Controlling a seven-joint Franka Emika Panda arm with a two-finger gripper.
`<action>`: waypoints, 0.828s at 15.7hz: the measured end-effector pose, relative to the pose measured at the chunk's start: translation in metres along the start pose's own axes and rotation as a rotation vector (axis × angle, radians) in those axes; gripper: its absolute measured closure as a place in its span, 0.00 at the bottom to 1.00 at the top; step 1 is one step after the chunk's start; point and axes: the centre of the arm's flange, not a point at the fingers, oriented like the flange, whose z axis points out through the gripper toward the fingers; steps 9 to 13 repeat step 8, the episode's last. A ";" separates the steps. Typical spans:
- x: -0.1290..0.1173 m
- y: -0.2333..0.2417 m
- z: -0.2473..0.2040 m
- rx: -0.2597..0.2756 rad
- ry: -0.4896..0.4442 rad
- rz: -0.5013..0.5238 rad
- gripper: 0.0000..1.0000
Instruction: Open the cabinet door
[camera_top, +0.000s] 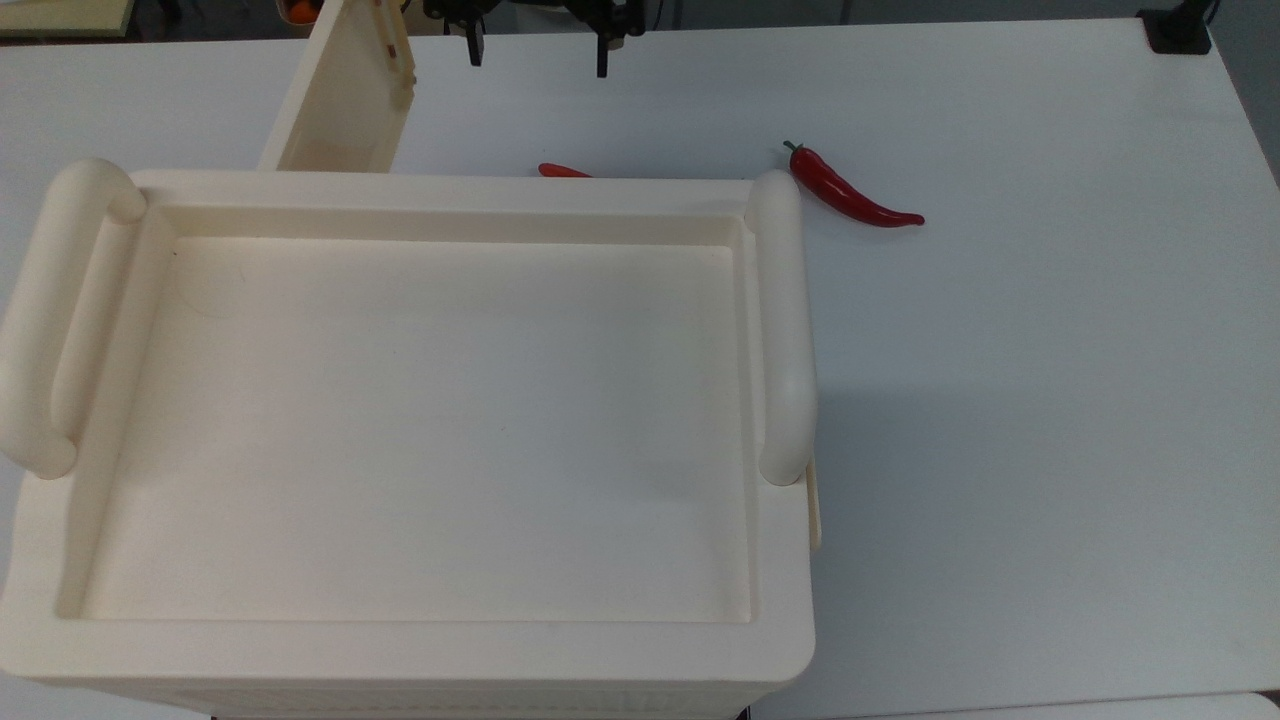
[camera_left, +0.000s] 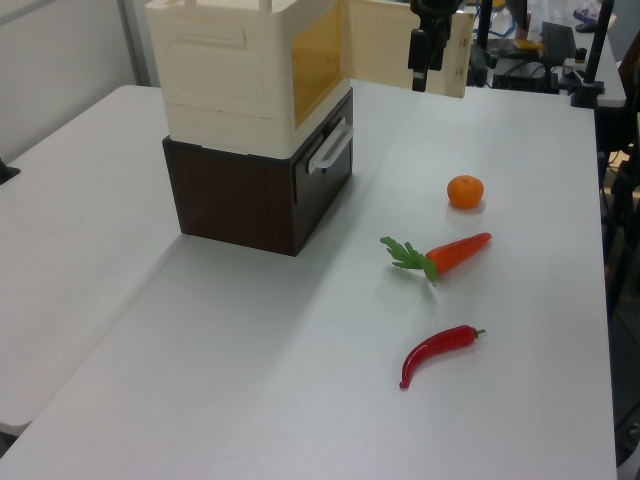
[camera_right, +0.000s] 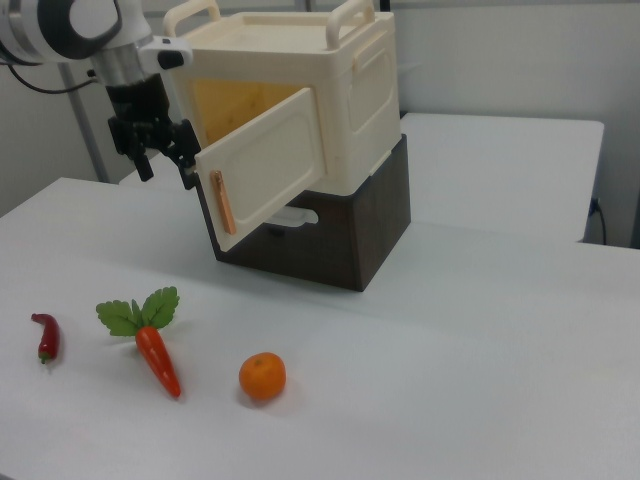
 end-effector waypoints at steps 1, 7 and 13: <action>-0.001 0.006 0.004 -0.001 -0.011 0.009 0.00; -0.030 0.022 0.034 -0.005 -0.081 0.029 0.00; -0.032 0.026 0.037 -0.006 -0.089 0.035 0.00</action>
